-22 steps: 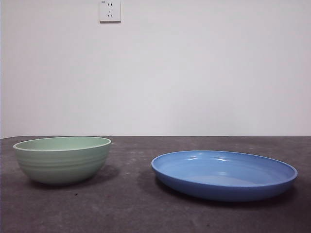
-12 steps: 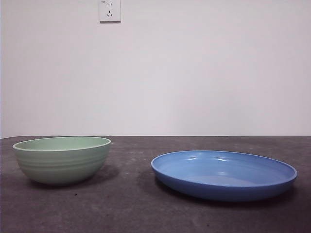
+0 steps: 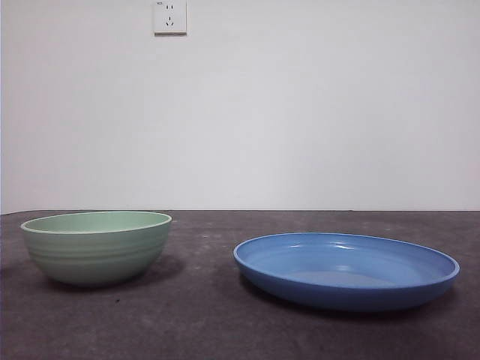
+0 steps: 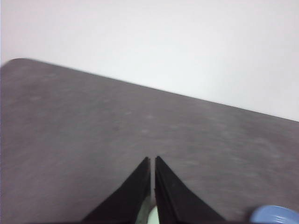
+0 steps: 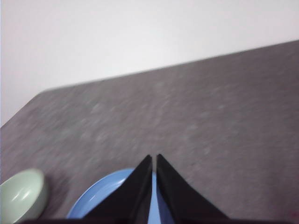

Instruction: Place the green bowl on the blue plate

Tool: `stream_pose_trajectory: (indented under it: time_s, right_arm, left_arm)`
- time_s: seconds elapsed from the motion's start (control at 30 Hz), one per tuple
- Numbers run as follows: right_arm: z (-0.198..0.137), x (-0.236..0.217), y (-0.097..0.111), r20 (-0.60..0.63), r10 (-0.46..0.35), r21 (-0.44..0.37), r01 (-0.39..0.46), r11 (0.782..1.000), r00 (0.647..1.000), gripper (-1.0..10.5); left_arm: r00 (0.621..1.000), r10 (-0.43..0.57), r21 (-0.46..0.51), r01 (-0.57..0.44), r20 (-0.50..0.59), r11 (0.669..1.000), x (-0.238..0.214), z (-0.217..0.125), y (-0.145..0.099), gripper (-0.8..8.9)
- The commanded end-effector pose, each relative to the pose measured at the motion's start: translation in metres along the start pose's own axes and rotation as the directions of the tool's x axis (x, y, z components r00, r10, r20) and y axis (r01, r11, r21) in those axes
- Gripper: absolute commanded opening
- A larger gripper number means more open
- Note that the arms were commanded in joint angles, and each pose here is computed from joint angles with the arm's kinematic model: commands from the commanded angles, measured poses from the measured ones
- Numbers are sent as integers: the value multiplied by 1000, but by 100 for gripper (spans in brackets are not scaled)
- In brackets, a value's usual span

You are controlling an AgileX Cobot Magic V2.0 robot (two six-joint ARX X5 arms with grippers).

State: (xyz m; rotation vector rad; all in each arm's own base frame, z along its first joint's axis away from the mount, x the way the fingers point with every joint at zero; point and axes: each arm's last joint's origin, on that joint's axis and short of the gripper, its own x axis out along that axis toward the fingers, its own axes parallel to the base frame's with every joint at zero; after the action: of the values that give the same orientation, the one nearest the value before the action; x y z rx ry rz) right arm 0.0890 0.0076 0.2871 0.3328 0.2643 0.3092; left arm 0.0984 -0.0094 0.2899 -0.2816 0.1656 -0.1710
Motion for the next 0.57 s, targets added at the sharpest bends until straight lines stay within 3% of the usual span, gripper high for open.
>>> stream_pose_trajectory:
  time_s: [0.03, 0.2, 0.37, 0.57]
  right_arm:
    - [19, -3, 9, -55, 44, -32, -45, 998, 998, 11]
    - [46, -2, 27, -138, 163, -45, -171, 984, 977, 11]
    - [64, 1, 47, -205, 279, -78, -299, 951, 938, 11]
    - [74, -1, 60, -332, 313, -89, -360, 929, 890, 11]
  left_arm:
    - [996, -78, -4, 78, -29, 997, 2, 23, -9, 15]
    - [970, -223, -15, 222, -102, 975, 15, 53, -21, 15]
    - [921, -316, -62, 310, -229, 949, 26, 69, -31, 15]
    - [862, -377, -64, 379, -337, 923, 24, 73, -42, 15]
